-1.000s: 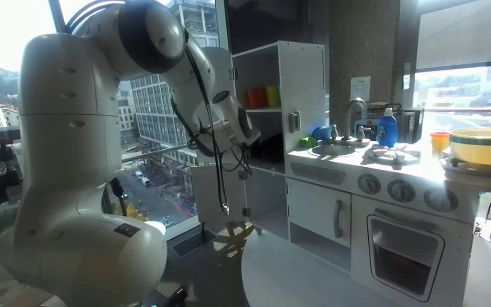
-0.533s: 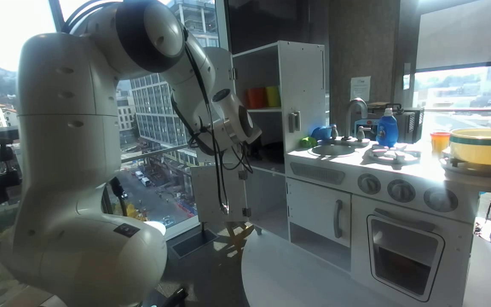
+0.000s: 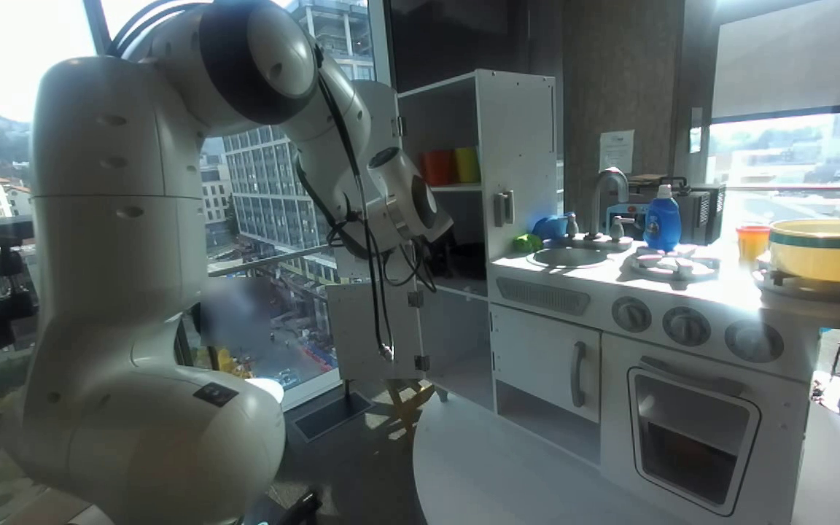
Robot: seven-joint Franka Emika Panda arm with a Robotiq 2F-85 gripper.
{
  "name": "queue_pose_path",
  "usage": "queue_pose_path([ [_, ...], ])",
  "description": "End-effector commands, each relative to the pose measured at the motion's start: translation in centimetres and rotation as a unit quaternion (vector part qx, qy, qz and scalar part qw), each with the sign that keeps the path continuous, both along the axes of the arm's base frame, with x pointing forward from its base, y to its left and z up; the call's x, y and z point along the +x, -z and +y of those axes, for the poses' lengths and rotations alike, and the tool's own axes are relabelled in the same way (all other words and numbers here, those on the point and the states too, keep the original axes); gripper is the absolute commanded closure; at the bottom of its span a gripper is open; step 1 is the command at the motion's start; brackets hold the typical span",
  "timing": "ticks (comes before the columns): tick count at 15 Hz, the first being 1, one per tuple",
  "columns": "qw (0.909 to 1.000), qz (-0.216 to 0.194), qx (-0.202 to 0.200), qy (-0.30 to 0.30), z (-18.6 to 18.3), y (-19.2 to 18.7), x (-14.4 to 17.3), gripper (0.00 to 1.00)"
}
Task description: Close the cabinet door in the middle, open the left lower cabinet door, remove the black bowl from the middle cabinet to the, put it in the lower cabinet and close the door
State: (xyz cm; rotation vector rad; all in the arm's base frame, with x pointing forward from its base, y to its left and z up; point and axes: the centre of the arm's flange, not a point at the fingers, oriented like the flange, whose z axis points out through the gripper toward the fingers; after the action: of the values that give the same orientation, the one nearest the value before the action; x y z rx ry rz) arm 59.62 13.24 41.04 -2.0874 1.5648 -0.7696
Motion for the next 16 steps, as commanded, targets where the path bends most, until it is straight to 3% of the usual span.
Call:
queue_pose_path([
  [1,0.9998,0.011,-0.010,0.014,0.0,-0.5,2.1,0.00],
  [6,0.9991,0.027,-0.024,0.021,0.2,0.0,3.1,0.00],
  [8,0.9988,0.034,-0.028,0.022,0.3,0.3,3.3,0.26],
  [16,0.9990,0.037,-0.016,0.020,0.0,0.1,2.6,0.85],
])
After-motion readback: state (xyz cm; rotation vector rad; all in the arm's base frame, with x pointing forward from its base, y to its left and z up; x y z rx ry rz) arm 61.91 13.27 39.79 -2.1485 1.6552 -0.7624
